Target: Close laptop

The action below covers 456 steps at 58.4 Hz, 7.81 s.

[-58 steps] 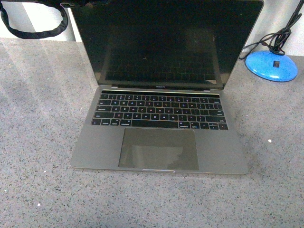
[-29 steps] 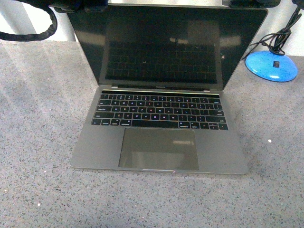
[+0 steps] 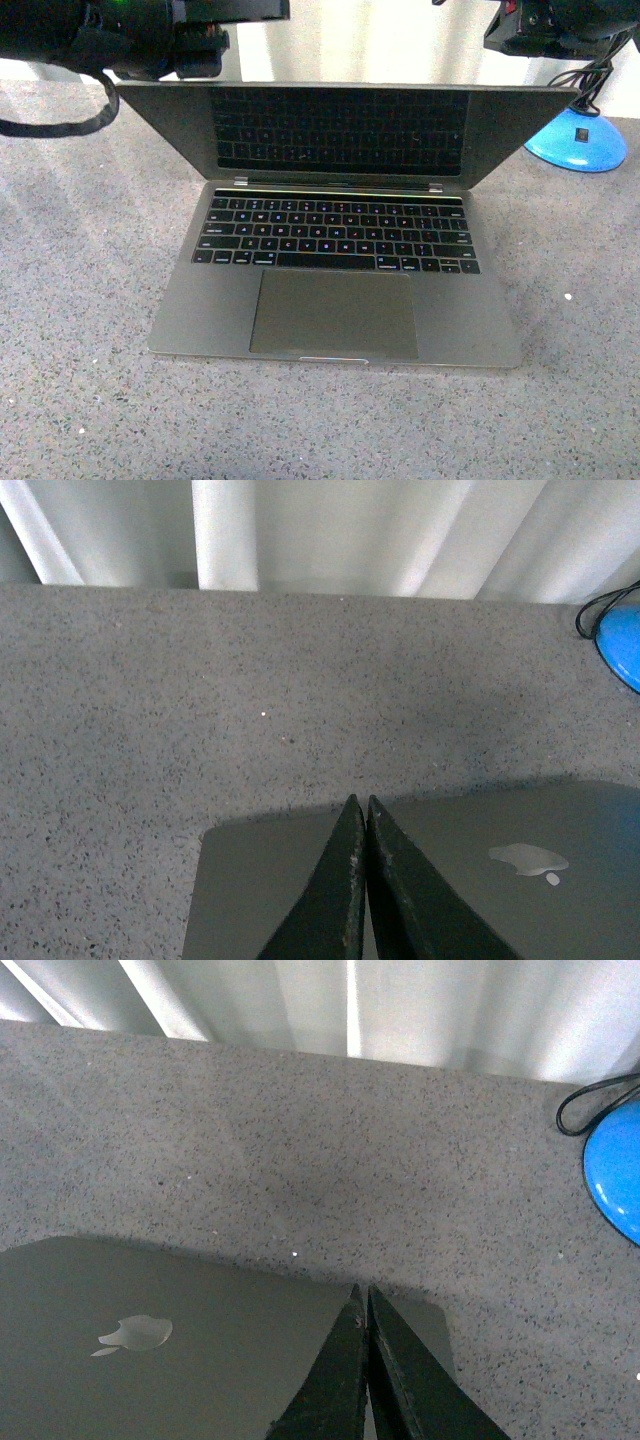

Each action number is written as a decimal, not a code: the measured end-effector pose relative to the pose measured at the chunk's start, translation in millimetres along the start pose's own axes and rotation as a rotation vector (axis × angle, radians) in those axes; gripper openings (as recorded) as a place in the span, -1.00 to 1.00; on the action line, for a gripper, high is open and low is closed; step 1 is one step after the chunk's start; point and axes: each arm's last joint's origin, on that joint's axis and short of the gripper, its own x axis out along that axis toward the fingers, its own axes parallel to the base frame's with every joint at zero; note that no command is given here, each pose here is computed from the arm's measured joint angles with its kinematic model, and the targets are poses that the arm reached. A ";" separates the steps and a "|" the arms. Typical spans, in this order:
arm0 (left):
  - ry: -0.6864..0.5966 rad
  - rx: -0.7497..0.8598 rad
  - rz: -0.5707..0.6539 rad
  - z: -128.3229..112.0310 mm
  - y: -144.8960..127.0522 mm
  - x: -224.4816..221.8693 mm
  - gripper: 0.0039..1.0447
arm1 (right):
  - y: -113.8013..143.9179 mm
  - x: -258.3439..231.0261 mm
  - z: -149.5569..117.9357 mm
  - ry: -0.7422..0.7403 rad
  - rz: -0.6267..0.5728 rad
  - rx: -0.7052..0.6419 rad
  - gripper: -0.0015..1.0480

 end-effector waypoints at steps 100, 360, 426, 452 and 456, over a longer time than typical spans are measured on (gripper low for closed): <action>0.198 -0.122 0.059 -58.5 14.3 -0.5 -0.94 | -7.4 7.7 -92.4 0.209 0.006 0.184 -0.98; 0.133 -0.273 0.174 -96.0 35.9 -29.4 -0.60 | -19.7 -28.4 -97.9 -0.013 -0.187 -0.124 -0.97; -0.413 0.057 0.226 -94.3 67.6 -162.6 -0.94 | -61.6 -150.4 -131.8 -0.585 -0.235 -0.070 -0.98; -0.416 0.075 0.225 -87.2 70.8 -202.8 -0.94 | -69.4 -180.8 -145.6 -0.596 -0.233 -0.068 -0.98; -0.429 0.076 0.224 -86.2 69.7 -207.5 -0.94 | -68.4 -184.8 -145.9 -0.605 -0.233 -0.069 -0.98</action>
